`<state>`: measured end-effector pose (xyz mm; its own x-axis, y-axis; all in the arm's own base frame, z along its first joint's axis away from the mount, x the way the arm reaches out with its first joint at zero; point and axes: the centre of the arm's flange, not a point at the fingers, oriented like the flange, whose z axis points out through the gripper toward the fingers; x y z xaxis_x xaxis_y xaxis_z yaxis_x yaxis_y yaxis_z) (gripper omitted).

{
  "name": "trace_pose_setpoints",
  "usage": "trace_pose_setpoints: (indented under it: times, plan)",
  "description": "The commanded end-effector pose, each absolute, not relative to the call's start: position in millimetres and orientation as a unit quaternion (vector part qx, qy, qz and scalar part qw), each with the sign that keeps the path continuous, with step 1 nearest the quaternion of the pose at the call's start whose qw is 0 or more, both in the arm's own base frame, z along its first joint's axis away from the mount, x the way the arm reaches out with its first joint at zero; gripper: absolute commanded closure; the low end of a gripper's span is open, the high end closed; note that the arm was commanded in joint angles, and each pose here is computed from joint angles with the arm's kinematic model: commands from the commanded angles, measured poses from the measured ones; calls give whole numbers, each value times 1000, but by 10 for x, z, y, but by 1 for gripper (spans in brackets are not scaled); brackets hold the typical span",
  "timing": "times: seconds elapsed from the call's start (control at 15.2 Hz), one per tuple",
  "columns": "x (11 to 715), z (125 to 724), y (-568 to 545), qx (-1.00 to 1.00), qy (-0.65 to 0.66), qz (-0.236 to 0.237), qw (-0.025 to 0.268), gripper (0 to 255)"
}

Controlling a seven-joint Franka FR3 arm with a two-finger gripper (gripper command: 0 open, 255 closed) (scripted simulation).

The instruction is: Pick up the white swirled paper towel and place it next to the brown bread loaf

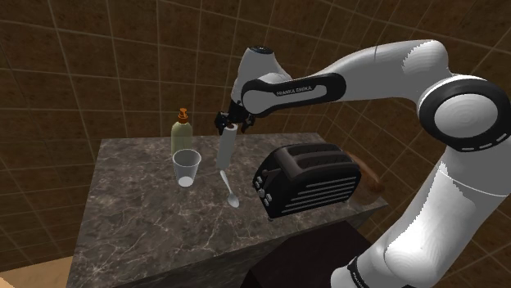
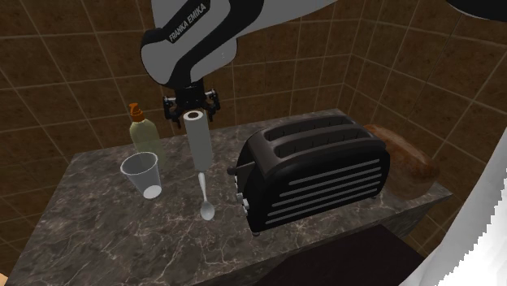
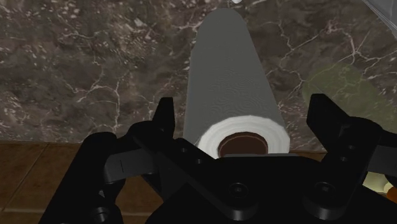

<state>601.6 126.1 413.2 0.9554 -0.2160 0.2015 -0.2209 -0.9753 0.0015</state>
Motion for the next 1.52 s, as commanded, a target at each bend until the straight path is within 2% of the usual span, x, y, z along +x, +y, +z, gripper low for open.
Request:
trace_pose_setpoints:
  times: [0.0, 0.13, 0.2, 0.79, 1.45]
  plan:
    - [6016, 4131, 1261, 989, -110, 101, 12, 0]
    - [6016, 4131, 1261, 989, -110, 101, 12, 0]
    - [6016, 4131, 1261, 989, -110, 101, 12, 255]
    - [6016, 4131, 1261, 989, -110, 101, 12, 255]
    - [6016, 4659, 1261, 989, -110, 101, 12, 255]
